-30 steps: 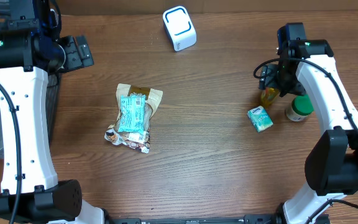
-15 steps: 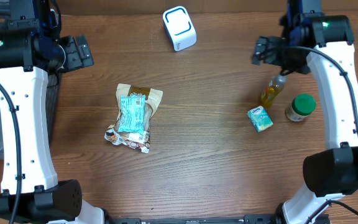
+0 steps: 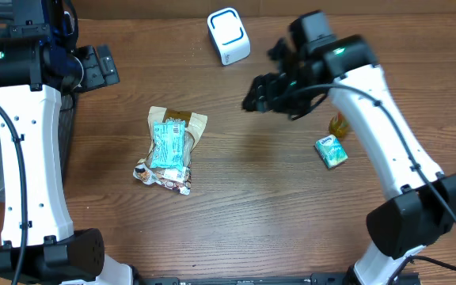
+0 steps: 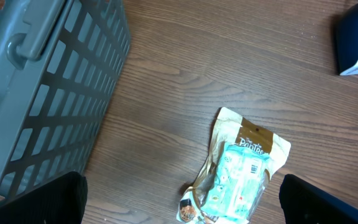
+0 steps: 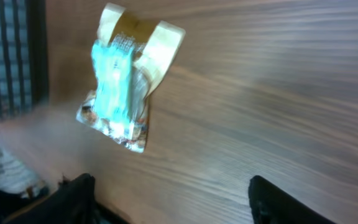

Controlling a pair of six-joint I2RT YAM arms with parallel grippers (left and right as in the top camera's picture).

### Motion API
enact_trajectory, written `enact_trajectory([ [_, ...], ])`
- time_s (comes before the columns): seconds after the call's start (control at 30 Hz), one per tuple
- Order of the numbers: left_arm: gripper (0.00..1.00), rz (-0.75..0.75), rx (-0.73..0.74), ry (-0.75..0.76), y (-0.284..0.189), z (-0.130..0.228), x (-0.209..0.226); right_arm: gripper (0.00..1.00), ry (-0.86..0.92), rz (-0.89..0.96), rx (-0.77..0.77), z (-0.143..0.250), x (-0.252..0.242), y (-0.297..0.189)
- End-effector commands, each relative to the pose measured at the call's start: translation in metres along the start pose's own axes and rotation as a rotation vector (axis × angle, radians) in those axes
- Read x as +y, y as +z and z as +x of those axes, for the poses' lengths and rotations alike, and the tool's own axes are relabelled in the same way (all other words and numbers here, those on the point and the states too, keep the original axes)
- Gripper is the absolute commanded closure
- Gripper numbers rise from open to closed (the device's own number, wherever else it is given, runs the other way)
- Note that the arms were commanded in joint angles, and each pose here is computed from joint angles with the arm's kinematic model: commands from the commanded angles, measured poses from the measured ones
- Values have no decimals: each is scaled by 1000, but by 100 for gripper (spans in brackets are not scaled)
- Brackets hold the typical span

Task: Scan the item barcode
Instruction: 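Release the bottle and move the right gripper to the snack pouch, then grasp the mint-green snack pouch with the right gripper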

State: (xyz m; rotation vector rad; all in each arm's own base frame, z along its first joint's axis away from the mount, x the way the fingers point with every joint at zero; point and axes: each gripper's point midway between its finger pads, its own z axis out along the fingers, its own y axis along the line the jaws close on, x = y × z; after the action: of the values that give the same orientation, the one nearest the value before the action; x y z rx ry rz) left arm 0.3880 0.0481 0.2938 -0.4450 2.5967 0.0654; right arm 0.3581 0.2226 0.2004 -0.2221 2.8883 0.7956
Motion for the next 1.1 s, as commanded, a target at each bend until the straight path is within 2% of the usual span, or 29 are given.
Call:
enact_trajectory([
  [0.0,1,-2,1,11,2,-1,-2,37,-2,-50,30,16,30,25],
  [0.1,1,-2,1,10,2,-1,-2,43,-17,-82,29,25,53,56],
  [0.23,0,-2,1,11,2,-1,-2,44,-8,-100,4,36,73,93],
  [0.33,1,-2,1,11,2,-1,-2,46,-10,-86,-51,41,82,119],
  [0.47,1,-2,1,11,2,-1,-2,53,-31,-68,-166,44,94,147],
  [0.57,1,-2,1,11,2,-1,-2,57,-53,-54,-250,44,101,158],
  [0.87,1,-2,1,11,2,-1,-2,59,-105,-10,-474,33,119,164],
  [1.07,0,-2,1,11,2,-1,-2,59,-86,-11,-513,26,119,170],
])
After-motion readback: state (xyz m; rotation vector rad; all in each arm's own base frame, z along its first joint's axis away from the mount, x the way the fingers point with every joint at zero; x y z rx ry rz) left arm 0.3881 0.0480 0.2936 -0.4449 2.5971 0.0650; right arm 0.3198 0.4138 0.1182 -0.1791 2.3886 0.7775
